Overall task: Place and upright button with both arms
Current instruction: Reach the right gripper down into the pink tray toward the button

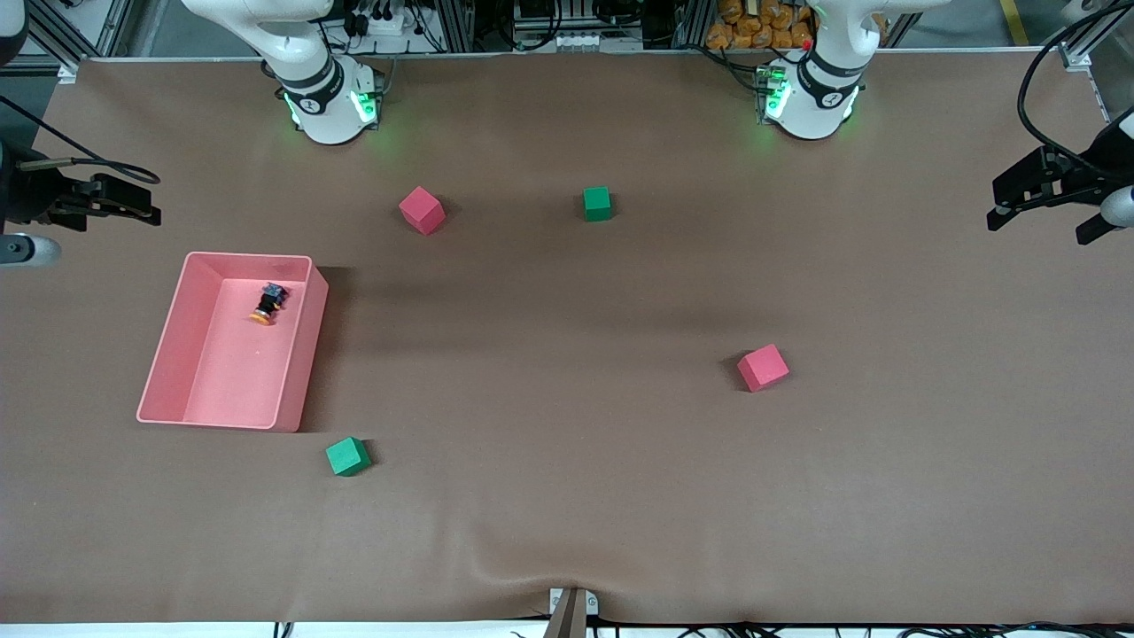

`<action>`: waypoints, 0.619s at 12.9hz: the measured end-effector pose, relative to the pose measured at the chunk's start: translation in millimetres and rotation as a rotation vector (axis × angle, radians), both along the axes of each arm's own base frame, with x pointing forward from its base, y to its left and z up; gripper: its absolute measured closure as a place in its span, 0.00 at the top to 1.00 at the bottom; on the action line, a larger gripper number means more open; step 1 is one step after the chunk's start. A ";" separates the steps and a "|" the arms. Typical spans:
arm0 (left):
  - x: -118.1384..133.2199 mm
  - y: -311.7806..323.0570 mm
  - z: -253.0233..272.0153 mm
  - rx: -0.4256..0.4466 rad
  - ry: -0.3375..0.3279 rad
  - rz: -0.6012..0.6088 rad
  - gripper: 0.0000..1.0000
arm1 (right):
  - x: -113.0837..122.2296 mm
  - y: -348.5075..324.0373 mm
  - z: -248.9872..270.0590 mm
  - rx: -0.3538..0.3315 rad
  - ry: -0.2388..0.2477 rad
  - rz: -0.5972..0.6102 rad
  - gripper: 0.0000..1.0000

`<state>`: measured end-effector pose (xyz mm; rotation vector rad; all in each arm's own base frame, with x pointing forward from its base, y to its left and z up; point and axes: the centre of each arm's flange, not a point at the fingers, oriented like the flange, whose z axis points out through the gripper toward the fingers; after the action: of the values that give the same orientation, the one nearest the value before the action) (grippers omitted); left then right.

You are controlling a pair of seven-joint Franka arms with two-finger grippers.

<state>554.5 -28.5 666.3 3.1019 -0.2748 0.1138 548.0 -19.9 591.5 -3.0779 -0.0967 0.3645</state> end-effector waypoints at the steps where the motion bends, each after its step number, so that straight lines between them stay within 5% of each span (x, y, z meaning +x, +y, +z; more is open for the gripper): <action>1: 0.3 0.0 -0.6 0.000 0.001 0.000 1.00 | 2.6 -2.7 -21.4 0.001 0.007 -0.003 1.00; 8: 1.3 0.7 -2.3 0.000 0.004 0.001 1.00 | -25.2 -36.9 -210.8 0.000 0.007 -0.067 1.00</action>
<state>555.7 -27.9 664.0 3.1021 -0.2727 0.1072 522.8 -56.9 380.7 -3.0703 0.0069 0.3720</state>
